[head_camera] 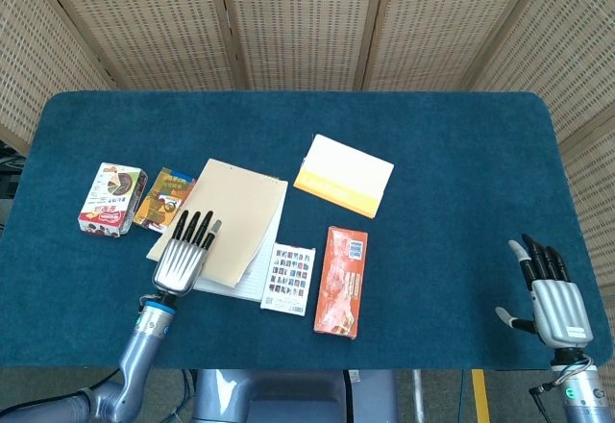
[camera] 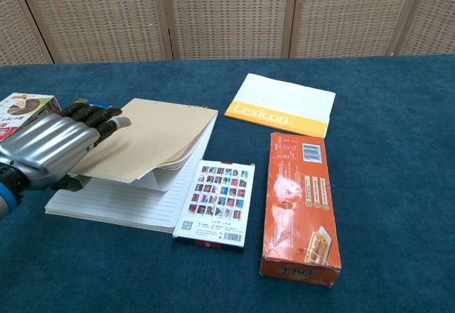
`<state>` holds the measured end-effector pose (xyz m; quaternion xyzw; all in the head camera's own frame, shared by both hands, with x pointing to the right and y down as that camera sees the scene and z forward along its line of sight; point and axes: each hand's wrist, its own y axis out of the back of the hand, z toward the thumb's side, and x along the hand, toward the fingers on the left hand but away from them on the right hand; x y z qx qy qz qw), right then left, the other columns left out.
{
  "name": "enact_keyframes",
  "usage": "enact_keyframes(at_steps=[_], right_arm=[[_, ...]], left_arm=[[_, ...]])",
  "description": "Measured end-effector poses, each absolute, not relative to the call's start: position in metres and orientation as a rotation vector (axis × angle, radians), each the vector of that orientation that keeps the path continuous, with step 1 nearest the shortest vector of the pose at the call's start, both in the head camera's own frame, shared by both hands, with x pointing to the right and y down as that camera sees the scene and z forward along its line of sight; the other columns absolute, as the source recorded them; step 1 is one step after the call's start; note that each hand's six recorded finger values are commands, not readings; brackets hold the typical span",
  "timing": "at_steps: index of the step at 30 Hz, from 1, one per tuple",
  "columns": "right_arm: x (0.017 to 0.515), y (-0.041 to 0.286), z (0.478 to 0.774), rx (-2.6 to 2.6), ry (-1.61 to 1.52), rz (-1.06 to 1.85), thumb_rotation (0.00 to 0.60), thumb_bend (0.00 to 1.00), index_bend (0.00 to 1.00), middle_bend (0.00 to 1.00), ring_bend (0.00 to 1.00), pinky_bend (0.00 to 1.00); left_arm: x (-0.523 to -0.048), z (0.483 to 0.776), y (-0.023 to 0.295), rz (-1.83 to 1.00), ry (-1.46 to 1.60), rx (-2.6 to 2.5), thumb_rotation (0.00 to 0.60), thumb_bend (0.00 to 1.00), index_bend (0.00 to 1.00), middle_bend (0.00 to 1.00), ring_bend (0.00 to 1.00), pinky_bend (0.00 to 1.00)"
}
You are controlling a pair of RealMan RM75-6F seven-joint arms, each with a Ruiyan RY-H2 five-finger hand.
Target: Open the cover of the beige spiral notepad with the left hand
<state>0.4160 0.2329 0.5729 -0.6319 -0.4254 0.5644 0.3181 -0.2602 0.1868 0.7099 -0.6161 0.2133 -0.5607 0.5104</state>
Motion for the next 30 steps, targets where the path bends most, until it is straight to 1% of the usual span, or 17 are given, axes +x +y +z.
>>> enact_keyframes(at_steps=[1,4,11,13,16,18,21,30], right_arm=[[0.416,0.233,0.573,-1.664,-1.121,1.485,0.600,0.00,0.00,0.00,0.00,0.00],[0.416,0.233,0.573,-1.667,-1.123,1.483,0.600,0.00,0.00,0.00,0.00,0.00],[0.416,0.233,0.573,-1.671,-1.126,1.483,0.600,0.00,0.00,0.00,0.00,0.00],[0.416,0.233,0.573,-1.672,-1.127,1.482,0.600,0.00,0.00,0.00,0.00,0.00],[0.416,0.233,0.573,-1.673,-1.130,1.483,0.600,0.00,0.00,0.00,0.00,0.00],[0.416,0.232,0.573,-1.673,-1.131,1.482,0.600,0.00,0.00,0.00,0.00,0.00],[0.416,0.233,0.573,-1.675,-1.132,1.483,0.600,0.00,0.00,0.00,0.00,0.00],[0.416,0.232,0.572,-1.674,-1.138,1.481,0.600,0.00,0.00,0.00,0.00,0.00]], left_arm=[[-0.260,0.709,0.184,-1.351,0.518,-1.480,0.600,0.59,0.20,0.00,0.00,0.00],[-0.260,0.708,0.176,-1.353,0.526,-1.472,0.600,0.60,0.30,0.00,0.00,0.00],[-0.261,0.705,0.161,-1.362,0.530,-1.455,0.600,0.61,0.44,0.00,0.00,0.00],[-0.260,0.703,0.157,-1.360,0.532,-1.448,0.600,0.62,0.52,0.00,0.00,0.00],[-0.260,0.700,0.152,-1.350,0.538,-1.433,0.600,0.63,0.68,0.00,0.00,0.00],[-0.260,0.698,0.150,-1.346,0.549,-1.430,0.600,0.64,0.75,0.00,0.00,0.00],[-0.260,0.695,0.148,-1.331,0.569,-1.423,0.600,0.64,0.78,0.00,0.00,0.00],[-0.271,0.692,0.148,-1.330,0.545,-1.389,0.600,0.64,0.80,0.00,0.00,0.00]])
